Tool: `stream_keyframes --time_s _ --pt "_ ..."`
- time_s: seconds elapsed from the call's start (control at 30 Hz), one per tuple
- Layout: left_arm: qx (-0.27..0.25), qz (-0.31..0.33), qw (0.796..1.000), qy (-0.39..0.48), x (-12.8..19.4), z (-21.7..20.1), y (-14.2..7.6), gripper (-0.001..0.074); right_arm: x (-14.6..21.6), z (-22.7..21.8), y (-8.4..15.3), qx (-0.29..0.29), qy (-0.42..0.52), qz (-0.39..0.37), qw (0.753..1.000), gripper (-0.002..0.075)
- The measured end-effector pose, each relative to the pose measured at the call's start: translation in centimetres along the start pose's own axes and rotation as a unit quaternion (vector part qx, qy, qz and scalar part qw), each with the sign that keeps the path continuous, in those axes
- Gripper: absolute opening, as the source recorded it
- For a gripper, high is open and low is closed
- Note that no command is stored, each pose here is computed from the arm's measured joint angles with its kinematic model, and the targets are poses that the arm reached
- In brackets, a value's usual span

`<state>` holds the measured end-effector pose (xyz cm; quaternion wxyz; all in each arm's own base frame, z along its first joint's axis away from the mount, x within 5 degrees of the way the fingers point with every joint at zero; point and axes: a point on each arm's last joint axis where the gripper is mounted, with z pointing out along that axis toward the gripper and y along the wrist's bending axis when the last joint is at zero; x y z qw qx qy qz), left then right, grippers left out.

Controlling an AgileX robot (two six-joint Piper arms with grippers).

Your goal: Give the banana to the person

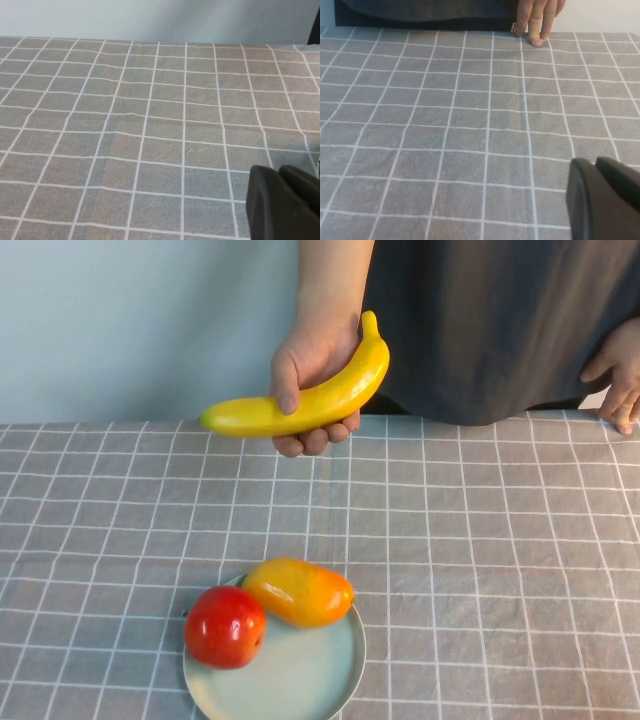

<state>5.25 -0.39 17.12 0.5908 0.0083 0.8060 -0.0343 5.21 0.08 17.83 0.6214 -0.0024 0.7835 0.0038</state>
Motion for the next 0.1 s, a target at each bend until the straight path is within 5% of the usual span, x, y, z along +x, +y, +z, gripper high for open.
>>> stream_keyframes --time_s 0.1 --pt "0.000 0.000 1.000 0.000 0.00 0.00 0.00 0.0003 0.00 0.00 0.00 0.000 0.000 0.000 1.000 -0.0007"
